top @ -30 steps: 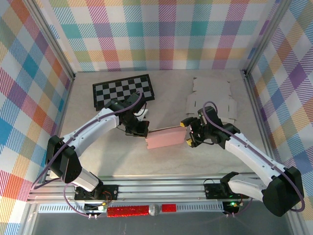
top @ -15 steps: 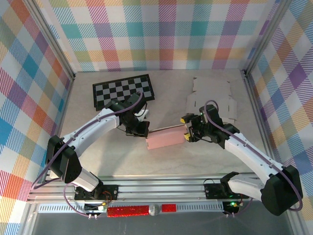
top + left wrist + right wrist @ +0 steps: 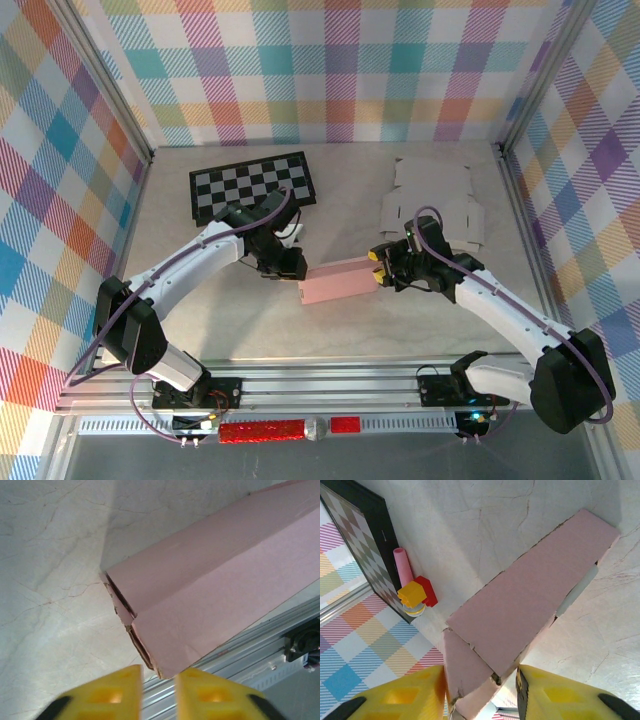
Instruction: Fold the paper box
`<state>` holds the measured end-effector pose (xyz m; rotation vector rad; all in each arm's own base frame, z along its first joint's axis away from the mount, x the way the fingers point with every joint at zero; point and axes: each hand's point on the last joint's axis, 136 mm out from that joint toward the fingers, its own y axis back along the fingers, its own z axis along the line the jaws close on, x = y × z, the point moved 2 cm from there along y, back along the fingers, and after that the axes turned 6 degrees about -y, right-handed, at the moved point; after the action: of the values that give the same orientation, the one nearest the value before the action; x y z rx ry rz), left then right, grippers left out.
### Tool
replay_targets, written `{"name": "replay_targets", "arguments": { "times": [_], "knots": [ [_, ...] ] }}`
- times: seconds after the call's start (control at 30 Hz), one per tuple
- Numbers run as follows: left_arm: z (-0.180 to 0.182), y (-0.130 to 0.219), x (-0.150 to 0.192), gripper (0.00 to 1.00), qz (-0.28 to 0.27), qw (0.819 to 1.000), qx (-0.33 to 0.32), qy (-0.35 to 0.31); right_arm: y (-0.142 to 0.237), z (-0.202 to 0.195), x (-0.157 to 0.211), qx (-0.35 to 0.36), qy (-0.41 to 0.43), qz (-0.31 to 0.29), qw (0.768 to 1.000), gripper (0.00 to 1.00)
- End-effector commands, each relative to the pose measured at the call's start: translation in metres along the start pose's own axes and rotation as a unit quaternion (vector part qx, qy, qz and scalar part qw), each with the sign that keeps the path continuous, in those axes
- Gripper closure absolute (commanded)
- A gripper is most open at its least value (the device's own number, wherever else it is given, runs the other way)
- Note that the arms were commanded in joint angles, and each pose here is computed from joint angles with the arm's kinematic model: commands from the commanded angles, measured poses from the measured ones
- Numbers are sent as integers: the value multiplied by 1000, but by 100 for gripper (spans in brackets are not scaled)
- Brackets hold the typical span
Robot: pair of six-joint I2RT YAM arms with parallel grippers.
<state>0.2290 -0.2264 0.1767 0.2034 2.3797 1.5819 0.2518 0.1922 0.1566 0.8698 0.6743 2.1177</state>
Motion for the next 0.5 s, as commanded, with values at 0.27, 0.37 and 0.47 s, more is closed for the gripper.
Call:
{"name": "replay_targets", "arguments": {
  "times": [0.27,0.37,0.47],
  "knots": [
    [-9,48,-10,50,-93,975,106,173,-4,-19,-8,35,-3,-8,999,60],
    [5,41,-9,49,-101,961,115,229,-5,-20,-9,37,-3,-8,999,60],
    [11,31,-9,49,-96,955,123,253,-5,-19,-8,38,-3,-7,999,60]
  ]
}}
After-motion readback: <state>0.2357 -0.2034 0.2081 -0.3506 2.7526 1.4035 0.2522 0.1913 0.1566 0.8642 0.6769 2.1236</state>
